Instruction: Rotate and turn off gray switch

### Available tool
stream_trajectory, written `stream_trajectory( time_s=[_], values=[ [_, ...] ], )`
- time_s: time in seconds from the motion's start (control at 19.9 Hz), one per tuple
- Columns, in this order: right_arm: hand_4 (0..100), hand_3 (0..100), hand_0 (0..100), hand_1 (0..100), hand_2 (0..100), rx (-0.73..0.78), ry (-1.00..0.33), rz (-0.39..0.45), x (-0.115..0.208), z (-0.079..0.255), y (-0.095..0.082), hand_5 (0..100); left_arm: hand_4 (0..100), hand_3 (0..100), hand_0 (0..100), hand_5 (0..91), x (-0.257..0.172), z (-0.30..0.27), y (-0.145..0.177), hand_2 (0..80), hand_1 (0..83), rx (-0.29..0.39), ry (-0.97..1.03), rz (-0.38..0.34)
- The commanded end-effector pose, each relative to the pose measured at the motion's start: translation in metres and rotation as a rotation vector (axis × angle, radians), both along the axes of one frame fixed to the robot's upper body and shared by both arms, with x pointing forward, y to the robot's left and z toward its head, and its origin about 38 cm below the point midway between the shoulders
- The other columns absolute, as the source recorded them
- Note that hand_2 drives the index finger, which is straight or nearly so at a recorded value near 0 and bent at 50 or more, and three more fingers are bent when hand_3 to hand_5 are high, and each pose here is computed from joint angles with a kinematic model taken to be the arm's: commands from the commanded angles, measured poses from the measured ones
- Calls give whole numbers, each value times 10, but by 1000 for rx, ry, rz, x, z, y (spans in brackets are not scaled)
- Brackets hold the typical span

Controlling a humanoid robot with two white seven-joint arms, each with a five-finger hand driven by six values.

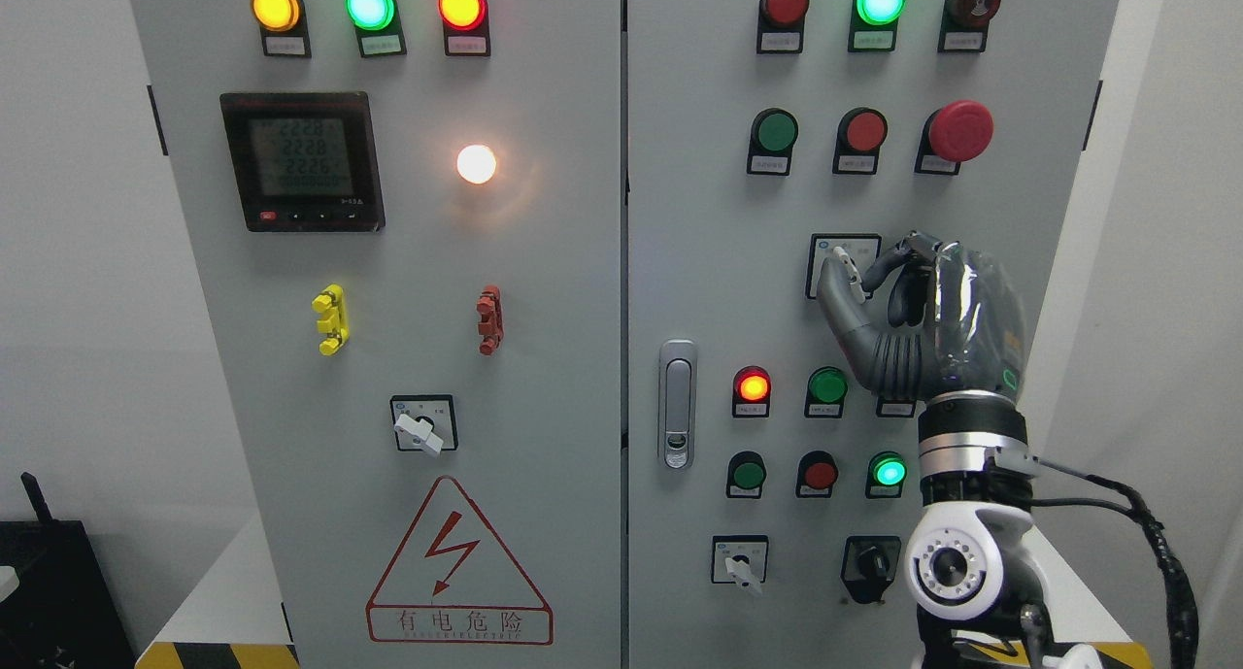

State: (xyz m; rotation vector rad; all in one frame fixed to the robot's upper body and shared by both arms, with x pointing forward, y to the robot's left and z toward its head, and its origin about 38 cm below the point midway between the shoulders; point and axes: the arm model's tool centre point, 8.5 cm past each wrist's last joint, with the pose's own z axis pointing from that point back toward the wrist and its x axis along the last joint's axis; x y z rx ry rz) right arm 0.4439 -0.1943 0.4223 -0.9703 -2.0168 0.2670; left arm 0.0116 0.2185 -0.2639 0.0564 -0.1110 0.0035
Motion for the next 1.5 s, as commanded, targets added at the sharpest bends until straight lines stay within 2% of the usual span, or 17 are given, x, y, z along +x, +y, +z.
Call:
stream_trajectory(
  time_s=[0.0,0.95,1.45],
  values=[
    [1000,1000,461,454,713,3,-3,-3,0,0,0,1000,0,0,120,0,14,0,0,0,389,-2,-33,27],
    [1000,1000,506,404,722,7,-4,-6,0,0,-1,1000,0,0,120,0,14,0,0,0,389,-2,-35,27],
    [1000,1000,423,406,719,6,-8,-1,-1,1,-1,1000,0,0,120,0,14,0,0,0,389,-2,-35,27]
  ],
)
